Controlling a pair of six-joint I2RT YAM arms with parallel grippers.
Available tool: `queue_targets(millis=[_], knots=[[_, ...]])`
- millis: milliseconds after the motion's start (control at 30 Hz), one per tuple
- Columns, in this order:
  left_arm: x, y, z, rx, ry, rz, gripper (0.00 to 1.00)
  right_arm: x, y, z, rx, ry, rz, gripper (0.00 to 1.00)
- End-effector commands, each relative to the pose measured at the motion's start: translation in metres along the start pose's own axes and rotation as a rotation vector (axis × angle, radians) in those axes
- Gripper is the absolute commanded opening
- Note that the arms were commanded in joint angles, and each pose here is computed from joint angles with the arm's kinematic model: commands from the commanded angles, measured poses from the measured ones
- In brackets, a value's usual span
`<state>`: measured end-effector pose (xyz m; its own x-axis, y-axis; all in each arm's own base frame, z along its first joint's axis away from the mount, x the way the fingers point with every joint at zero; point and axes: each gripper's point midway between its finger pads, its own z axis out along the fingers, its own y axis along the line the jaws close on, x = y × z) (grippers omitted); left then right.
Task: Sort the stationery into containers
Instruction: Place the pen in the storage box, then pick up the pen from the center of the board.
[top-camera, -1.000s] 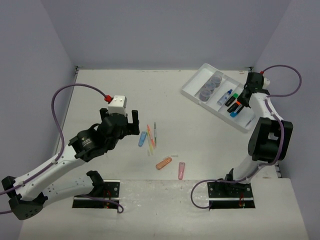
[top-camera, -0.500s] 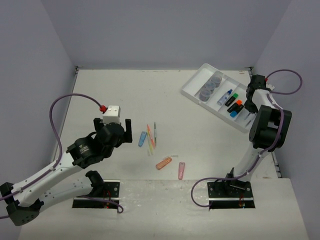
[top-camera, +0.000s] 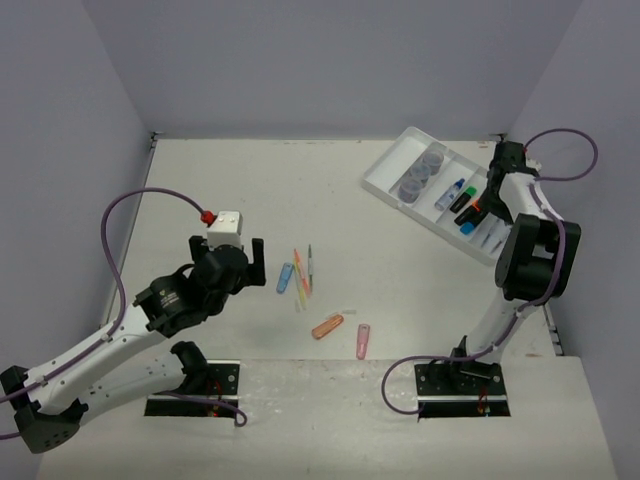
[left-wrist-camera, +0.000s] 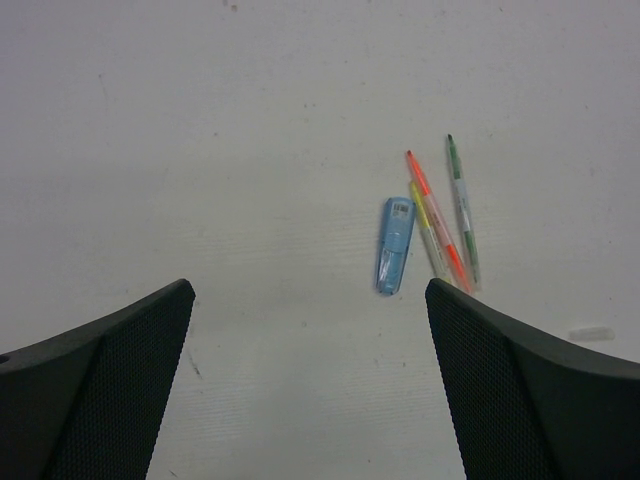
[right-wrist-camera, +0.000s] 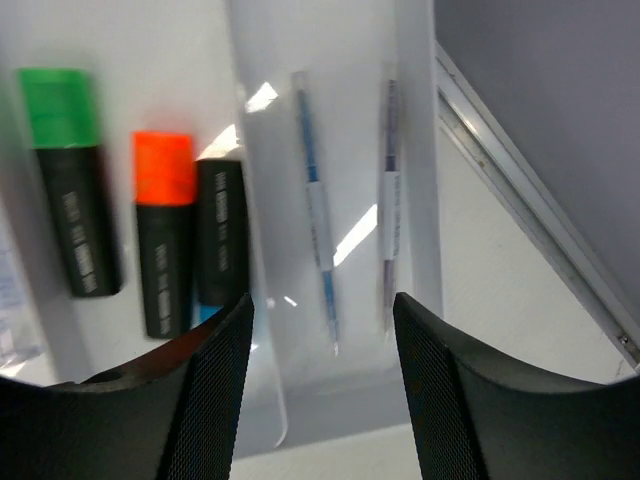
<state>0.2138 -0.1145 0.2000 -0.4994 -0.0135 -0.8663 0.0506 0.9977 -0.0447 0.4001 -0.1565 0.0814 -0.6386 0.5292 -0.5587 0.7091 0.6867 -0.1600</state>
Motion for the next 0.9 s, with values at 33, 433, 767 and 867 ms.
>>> queue_targets(millis=[33, 433, 767, 867], knots=[[-0.009, 0.005, 0.006, -0.022, -0.025, -0.012, 1.00, -0.012, 0.058, -0.103, -0.216, -0.178, -0.049, 0.59], [-0.018, 0.035, 0.008, -0.154, -0.055, -0.080, 1.00, 0.090, 0.114, -0.238, -0.626, -0.269, -0.253, 0.57], [-0.029, 0.076, 0.003, -0.328, -0.110, -0.230, 1.00, 0.134, 0.074, -0.277, -0.844, -0.235, -0.307, 0.66], [-0.029, 0.080, 0.000, -0.347, -0.122, -0.256, 1.00, 0.134, 0.078, -0.276, -0.839, -0.225, -0.314, 0.68]])
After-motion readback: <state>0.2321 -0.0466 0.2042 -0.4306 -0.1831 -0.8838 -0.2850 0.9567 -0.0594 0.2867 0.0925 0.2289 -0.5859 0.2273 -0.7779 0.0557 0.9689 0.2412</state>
